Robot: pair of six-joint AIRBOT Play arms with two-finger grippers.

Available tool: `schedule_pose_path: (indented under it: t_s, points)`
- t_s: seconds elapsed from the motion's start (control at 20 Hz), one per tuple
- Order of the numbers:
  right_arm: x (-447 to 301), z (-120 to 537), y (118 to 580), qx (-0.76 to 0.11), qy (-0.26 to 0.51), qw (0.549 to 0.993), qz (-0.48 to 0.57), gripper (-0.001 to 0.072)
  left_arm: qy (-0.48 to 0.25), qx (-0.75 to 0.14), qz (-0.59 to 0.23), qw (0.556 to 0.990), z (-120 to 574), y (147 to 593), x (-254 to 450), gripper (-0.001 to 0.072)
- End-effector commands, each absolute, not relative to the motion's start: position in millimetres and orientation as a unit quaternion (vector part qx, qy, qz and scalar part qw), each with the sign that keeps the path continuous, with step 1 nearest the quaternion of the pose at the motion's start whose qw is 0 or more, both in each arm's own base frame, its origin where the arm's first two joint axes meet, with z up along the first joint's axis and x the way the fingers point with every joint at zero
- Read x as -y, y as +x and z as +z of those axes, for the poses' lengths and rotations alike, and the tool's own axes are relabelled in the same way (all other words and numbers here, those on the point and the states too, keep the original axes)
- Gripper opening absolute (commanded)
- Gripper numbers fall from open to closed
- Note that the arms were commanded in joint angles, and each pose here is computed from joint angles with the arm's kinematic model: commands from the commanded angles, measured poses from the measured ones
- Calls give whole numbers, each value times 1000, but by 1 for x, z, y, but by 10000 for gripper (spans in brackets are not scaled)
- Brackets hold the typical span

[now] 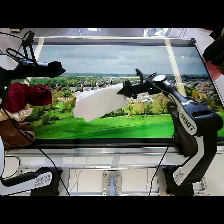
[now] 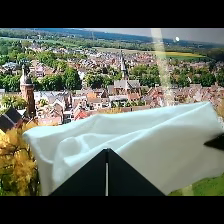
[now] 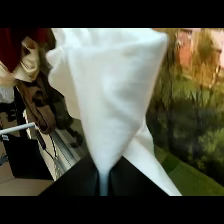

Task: Fold the shirts.

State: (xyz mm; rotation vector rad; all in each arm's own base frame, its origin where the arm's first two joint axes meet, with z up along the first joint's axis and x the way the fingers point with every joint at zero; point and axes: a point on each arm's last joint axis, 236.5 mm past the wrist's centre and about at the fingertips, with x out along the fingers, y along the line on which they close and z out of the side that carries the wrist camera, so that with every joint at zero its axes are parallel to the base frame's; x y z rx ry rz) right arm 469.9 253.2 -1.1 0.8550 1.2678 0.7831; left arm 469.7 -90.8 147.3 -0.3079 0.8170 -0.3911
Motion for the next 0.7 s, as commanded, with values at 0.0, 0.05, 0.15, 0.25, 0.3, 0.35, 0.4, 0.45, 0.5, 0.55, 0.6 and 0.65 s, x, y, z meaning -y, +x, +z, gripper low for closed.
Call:
schedule_pose_path:
  t_s: [0.0, 0.05, 0.15, 0.25, 0.3, 0.35, 0.4, 0.45, 0.5, 0.55, 0.6, 0.65]
  points:
    - [-170, 50, 509, -493, 364, 732, 299, 9, -148, -394, -188, 888, 147, 470, 90, 14]
    - [-133, 61, 513, -482, 363, 751, 269, 9, -148, -393, -188, 888, 147, 470, 90, 13]
    - [-53, 84, 506, -466, 344, 789, 204, 8, -148, -394, -188, 888, 147, 470, 90, 13]
    - [25, 105, 481, -460, 315, 821, 119, 8, -148, -394, -188, 888, 147, 470, 90, 14]
    - [63, 114, 462, -459, 298, 833, 75, 8, -148, -394, -188, 888, 147, 470, 90, 14]
    - [95, 123, 443, -459, 284, 841, 38, 8, -148, -394, -188, 888, 147, 470, 90, 14]
    - [123, 131, 420, -462, 275, 843, 3, 8, -149, -394, -188, 888, 147, 470, 90, 14]
    - [147, 137, 391, -469, 276, 839, -28, 8, -149, -394, -188, 888, 147, 470, 90, 14]
    - [164, 140, 368, -471, 282, 834, -55, 9, -150, -394, -187, 887, 147, 470, 91, 14]
    - [178, 141, 346, -467, 293, 831, -80, 8, -152, -393, -188, 887, 147, 470, 91, 14]
    - [189, 138, 323, -463, 301, 828, -101, 8, -153, -393, -189, 887, 148, 470, 91, 13]
    - [195, 129, 301, -465, 311, 820, -121, 8, -153, -393, -189, 887, 148, 470, 92, 13]
